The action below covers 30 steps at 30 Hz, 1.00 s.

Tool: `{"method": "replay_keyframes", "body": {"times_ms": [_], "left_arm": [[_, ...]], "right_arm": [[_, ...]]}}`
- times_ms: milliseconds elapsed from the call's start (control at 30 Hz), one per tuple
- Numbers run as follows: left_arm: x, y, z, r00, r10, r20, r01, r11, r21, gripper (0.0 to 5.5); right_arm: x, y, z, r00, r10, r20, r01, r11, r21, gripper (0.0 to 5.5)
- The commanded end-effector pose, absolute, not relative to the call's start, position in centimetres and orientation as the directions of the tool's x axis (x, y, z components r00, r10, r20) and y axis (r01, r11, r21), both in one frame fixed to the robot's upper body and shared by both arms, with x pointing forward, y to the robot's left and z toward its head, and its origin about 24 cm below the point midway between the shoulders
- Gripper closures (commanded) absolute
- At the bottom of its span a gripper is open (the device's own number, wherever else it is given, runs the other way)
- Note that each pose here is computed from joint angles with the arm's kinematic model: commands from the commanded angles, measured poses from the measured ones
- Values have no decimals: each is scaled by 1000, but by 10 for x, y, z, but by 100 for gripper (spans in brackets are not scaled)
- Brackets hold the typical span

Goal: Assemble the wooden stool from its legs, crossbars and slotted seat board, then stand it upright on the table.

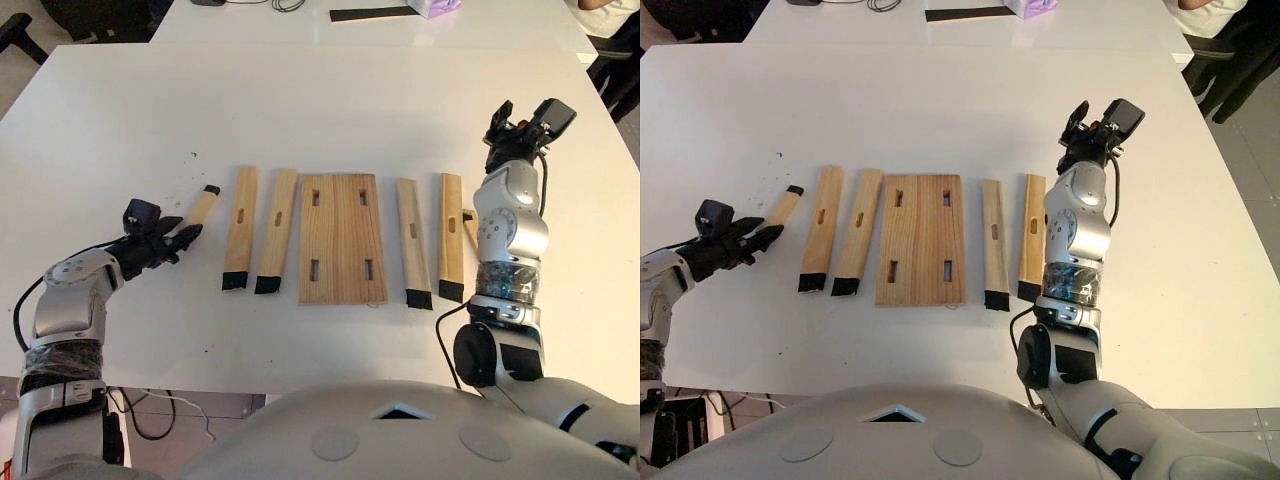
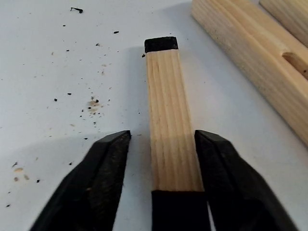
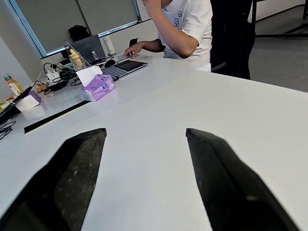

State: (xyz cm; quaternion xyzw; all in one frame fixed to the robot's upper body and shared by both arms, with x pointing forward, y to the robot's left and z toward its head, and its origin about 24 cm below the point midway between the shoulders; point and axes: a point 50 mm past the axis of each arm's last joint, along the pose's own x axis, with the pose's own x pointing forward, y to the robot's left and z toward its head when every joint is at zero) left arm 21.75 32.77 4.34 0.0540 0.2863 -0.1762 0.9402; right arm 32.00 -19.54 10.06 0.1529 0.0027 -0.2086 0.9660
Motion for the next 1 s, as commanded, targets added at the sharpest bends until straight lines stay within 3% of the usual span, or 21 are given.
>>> {"method": "replay_keyframes", "body": {"times_ms": [33, 133, 300, 367, 500, 567, 633, 733, 800, 900, 1000], "left_arm": [[203, 340, 26, 696, -297, -653, 361, 932, -39, 370], [198, 346, 25, 673, -306, -674, 374, 926, -47, 415], [205, 350, 29, 678, -327, -658, 402, 915, -40, 420], [224, 348, 45, 759, -331, -561, 376, 926, -37, 420], [280, 335, 109, 934, -313, -170, 297, 948, -111, 420], [304, 319, 141, 962, -273, 15, 271, 946, -175, 420], [314, 291, 173, 930, -284, 233, 343, 900, -268, 420], [315, 240, 208, 810, -324, 489, 523, 775, -354, 420], [310, 215, 220, 748, -338, 572, 599, 715, -361, 420], [313, 191, 223, 721, -343, 602, 634, 677, -374, 420], [309, 172, 227, 657, -377, 653, 696, 636, -334, 420]], "right_arm": [[317, -196, 99, 907, -414, -74, 416, 858, 300, 245], [318, -195, 99, 907, -413, -74, 416, 858, 302, 245], [319, -195, 101, 907, -415, -70, 416, 856, 307, 245], [322, -195, 105, 913, -406, -50, 400, 860, 318, 245], [335, -193, 134, 933, -357, 43, 317, 874, 369, 245], [346, -194, 153, 932, -355, 76, 322, 904, 281, 245], [357, -183, 175, 964, -222, 144, 196, 965, 175, 245], [363, -164, 211, 957, 0, 289, 76, 965, -251, 245], [363, -156, 241, 910, 66, 410, 99, 925, -368, 245], [357, -159, 301, 757, 65, 650, 216, 914, -343, 245], [363, -170, 324, 712, 57, 700, 277, 893, -354, 245]]}}
